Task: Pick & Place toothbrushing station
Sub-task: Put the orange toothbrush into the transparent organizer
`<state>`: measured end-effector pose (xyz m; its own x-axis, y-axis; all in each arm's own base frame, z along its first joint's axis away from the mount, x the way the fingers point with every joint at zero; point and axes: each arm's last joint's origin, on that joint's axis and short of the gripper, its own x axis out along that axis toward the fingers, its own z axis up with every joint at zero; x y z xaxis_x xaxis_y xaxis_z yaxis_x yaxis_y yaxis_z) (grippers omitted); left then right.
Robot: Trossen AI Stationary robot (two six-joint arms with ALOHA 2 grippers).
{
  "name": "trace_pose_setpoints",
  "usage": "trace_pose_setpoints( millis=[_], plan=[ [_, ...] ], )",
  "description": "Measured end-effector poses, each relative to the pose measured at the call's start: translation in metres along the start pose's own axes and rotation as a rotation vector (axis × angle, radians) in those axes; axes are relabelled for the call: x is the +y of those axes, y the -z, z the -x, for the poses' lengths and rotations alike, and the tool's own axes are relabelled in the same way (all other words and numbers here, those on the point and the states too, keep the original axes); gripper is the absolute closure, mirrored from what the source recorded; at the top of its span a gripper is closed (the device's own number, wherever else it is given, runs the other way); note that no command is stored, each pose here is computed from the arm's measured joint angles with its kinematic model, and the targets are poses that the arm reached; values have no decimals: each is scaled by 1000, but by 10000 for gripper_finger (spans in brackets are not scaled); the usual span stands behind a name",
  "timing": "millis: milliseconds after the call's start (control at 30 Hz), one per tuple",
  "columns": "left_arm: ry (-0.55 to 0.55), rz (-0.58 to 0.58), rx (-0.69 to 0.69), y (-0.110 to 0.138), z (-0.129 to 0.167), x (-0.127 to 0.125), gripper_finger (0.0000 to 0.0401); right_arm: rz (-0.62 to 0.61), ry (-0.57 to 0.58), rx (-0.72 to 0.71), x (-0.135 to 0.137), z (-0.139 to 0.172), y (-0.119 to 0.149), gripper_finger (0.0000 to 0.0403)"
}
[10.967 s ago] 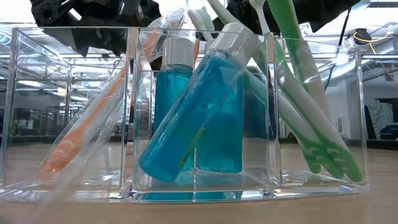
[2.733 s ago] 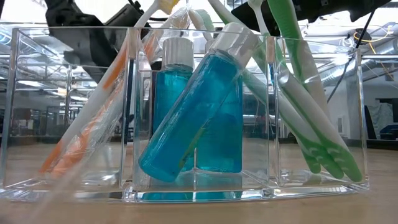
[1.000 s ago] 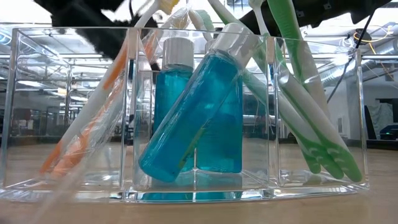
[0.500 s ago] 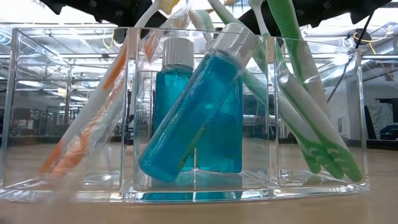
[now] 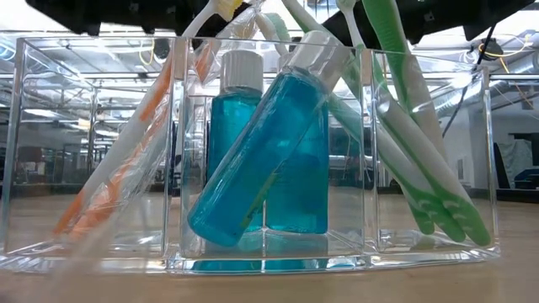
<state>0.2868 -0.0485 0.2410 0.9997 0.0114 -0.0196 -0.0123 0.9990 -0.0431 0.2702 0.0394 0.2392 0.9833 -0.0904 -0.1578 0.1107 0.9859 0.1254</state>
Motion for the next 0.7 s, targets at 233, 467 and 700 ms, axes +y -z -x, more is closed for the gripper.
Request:
trace_pose_setpoints(
  millis=[233, 467, 700],
  plan=[
    [90, 29, -108, 25, 12, 6, 387, 3, -10, -77, 1, -1, -7, 260],
    [98, 35, -117, 44, 22, 9, 387, 7, -57, -242, 10, -5, -15, 249],
    [119, 5, -105, 45, 22, 4, 387, 6, -123, -388, 16, -22, -6, 236]
  ],
)
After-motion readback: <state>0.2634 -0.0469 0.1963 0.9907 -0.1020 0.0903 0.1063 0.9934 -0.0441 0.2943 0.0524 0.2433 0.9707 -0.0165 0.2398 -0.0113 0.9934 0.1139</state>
